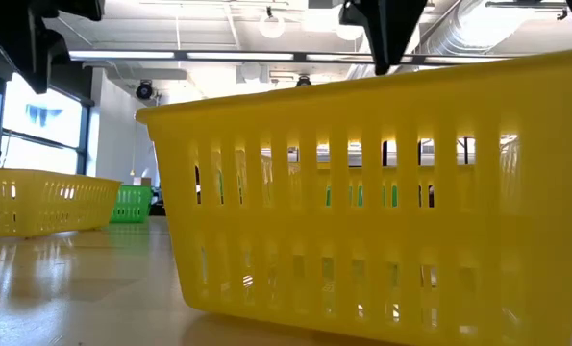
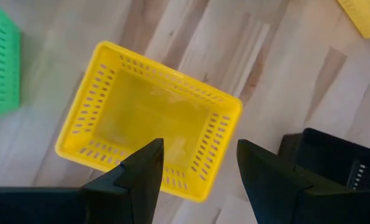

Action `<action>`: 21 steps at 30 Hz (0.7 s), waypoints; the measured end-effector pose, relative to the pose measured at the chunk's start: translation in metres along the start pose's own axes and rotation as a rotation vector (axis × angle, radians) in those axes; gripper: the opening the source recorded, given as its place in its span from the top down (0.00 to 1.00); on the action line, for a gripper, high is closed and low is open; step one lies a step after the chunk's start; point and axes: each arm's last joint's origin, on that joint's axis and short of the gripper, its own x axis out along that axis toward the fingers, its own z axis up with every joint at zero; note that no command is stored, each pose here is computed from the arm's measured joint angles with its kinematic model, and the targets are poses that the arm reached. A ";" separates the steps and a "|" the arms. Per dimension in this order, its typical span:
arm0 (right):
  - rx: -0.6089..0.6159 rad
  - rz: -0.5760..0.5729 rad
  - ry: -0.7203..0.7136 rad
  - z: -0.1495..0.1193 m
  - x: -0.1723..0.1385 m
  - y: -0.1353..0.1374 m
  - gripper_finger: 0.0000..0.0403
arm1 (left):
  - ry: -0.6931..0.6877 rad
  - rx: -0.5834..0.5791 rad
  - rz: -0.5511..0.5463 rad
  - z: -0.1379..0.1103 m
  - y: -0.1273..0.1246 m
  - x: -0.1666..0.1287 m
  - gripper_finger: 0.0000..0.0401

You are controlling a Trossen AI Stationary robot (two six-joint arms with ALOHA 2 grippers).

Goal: Stack baskets on shelf by color
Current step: Stack the right green bin on top of the green bin on the shelf

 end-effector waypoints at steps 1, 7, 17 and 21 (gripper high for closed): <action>-0.018 0.011 0.009 0.000 0.002 0.001 0.76 | 0.004 0.009 -0.002 -0.001 -0.001 0.000 0.51; -0.114 0.074 -0.037 0.006 0.007 0.002 0.76 | 0.006 0.051 -0.021 -0.003 -0.013 0.006 0.51; -0.209 0.153 -0.171 0.023 0.011 0.001 0.76 | -0.008 0.062 -0.034 0.000 -0.023 0.013 0.51; -0.212 0.153 -0.167 0.030 0.021 0.004 0.76 | -0.005 0.062 -0.038 0.000 -0.023 0.012 0.51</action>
